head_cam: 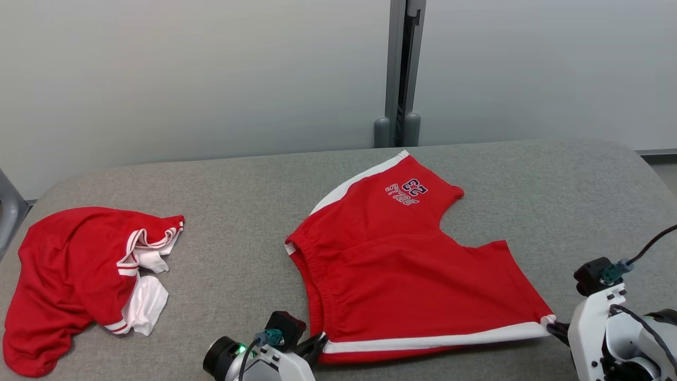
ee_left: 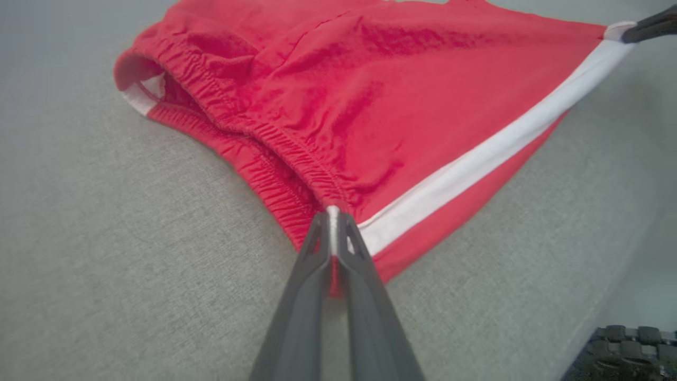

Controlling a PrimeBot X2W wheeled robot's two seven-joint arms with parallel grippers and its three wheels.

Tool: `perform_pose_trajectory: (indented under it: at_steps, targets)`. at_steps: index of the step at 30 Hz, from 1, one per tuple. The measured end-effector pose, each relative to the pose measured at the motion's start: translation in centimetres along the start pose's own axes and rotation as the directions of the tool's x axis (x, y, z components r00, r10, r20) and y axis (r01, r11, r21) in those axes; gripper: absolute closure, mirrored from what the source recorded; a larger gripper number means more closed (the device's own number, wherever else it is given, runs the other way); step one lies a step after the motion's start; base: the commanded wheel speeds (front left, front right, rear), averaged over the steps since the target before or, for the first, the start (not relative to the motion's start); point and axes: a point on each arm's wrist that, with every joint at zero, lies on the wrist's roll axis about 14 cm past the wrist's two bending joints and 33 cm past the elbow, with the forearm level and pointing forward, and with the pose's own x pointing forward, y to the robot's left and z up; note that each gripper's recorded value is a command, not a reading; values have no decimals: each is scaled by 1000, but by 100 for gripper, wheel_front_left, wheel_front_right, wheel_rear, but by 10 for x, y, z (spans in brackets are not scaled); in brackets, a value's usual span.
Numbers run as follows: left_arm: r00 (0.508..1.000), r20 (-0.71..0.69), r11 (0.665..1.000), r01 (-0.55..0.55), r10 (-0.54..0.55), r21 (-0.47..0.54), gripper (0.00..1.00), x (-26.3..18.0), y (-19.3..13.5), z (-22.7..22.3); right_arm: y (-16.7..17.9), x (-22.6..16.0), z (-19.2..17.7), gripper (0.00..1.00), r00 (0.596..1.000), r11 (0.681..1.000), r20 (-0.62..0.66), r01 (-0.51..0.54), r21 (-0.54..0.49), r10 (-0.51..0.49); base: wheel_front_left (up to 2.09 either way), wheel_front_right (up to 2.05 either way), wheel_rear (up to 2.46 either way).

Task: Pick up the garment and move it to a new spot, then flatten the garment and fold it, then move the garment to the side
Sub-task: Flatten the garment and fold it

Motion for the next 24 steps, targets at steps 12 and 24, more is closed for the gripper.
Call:
perform_pose_trajectory:
  at_steps: [12, 24]
  targets:
    - [996, -27, 996, 82, -82, -22, 100, -17, -27, -23, 3, -25, -36, 100, 991, 997, -118, -57, 42, 62, 0, 0, 0]
    - [983, 10, 980, 185, -184, -69, 100, -28, -53, -16, -13, -42, -31, 100, 990, 997, -125, -57, 54, 64, 0, 0, 0]
